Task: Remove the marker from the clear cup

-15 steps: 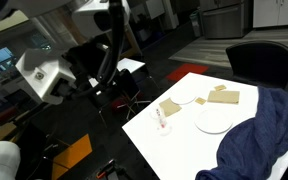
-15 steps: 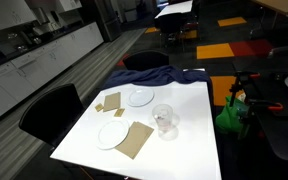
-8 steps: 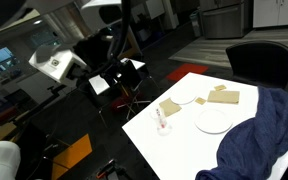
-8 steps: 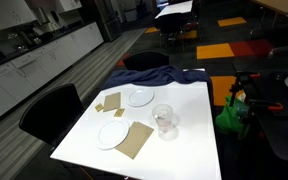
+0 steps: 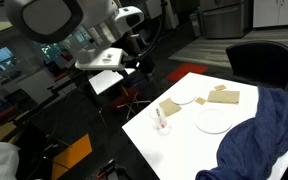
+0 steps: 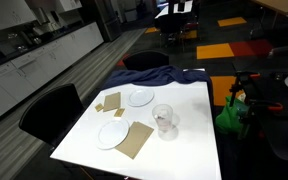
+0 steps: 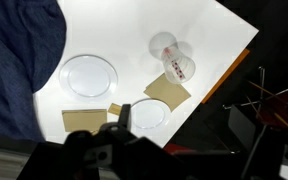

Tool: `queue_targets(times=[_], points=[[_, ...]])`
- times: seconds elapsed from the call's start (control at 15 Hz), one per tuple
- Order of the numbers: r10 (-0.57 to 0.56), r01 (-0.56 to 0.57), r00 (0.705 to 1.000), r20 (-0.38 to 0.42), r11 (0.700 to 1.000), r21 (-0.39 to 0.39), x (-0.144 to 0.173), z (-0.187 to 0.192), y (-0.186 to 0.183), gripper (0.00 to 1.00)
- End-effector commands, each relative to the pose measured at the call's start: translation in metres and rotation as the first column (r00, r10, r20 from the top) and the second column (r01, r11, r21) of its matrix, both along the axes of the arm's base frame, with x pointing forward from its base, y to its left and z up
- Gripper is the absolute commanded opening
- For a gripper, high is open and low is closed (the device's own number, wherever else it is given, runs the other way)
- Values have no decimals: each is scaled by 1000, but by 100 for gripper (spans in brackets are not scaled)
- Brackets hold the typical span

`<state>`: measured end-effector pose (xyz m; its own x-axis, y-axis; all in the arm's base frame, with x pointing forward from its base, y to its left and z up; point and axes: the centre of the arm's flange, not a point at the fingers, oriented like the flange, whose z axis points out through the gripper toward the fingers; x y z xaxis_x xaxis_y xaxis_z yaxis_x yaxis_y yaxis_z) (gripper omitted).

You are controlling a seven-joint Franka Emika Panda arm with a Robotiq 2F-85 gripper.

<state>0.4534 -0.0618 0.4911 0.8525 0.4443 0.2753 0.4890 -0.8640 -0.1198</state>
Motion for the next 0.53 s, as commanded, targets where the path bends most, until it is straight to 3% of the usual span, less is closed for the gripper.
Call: queue_targets(times=[0.0,0.27,0.47], points=[[137,-138,983,123,990,-1,30,-24,23,100],[290,-309,926,240,950,47,48,-46,45,100],[413,-451,862,292,889,75,55,-69,57,100]])
